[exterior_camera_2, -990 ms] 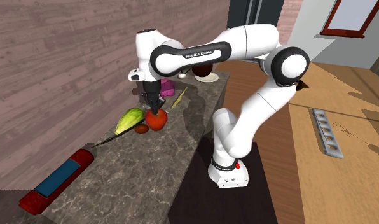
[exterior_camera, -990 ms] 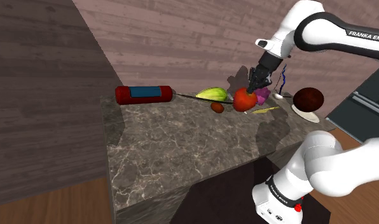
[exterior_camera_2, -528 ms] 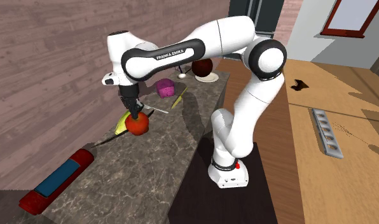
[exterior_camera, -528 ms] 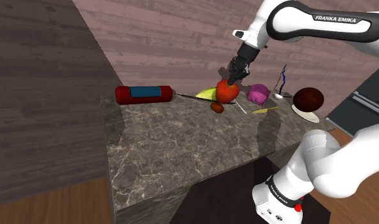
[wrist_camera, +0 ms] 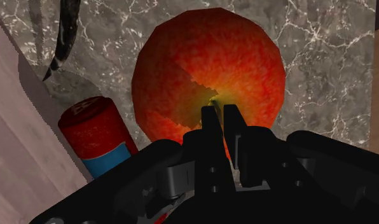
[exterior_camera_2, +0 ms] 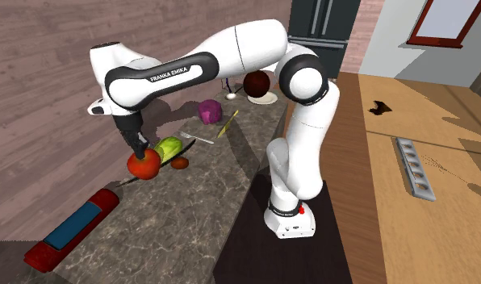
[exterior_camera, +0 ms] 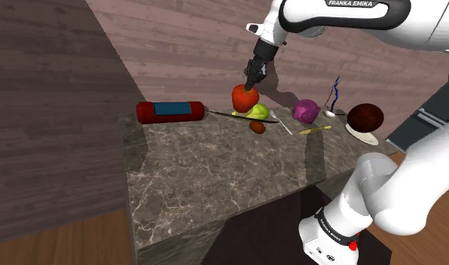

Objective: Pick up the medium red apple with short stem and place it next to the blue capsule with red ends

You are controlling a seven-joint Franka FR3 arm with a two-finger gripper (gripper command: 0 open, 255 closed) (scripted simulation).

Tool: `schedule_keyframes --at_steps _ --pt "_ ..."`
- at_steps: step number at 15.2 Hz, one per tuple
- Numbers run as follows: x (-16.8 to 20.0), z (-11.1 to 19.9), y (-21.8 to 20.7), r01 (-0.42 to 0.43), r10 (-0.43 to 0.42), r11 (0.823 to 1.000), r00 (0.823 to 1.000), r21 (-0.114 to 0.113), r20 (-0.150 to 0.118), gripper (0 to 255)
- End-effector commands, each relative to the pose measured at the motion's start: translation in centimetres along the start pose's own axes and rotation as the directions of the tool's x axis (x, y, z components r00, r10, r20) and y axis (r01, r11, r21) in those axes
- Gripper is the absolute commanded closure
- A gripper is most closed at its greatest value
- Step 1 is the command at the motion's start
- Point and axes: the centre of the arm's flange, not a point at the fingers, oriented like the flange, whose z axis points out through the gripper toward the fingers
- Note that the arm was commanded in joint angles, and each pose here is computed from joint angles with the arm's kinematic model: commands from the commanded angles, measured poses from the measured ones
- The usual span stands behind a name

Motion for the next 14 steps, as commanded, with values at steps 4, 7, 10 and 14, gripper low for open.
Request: schedule_keyframes --at_steps 4,7,10,14 --pt "5.7 0.7 3.5 0.0 0.0 1.0 1.0 -0.001 -0.001 255" --pt "8.7 0.9 5.3 0.0 0.0 1.0 1.0 -0.001 -0.001 255" --pt "8.6 2.5 5.3 0.0 0.0 1.0 1.0 -0.001 -0.001 255" --pt "8.4 4.6 5.4 0.0 0.0 1.0 1.0 -0.001 -0.001 255"
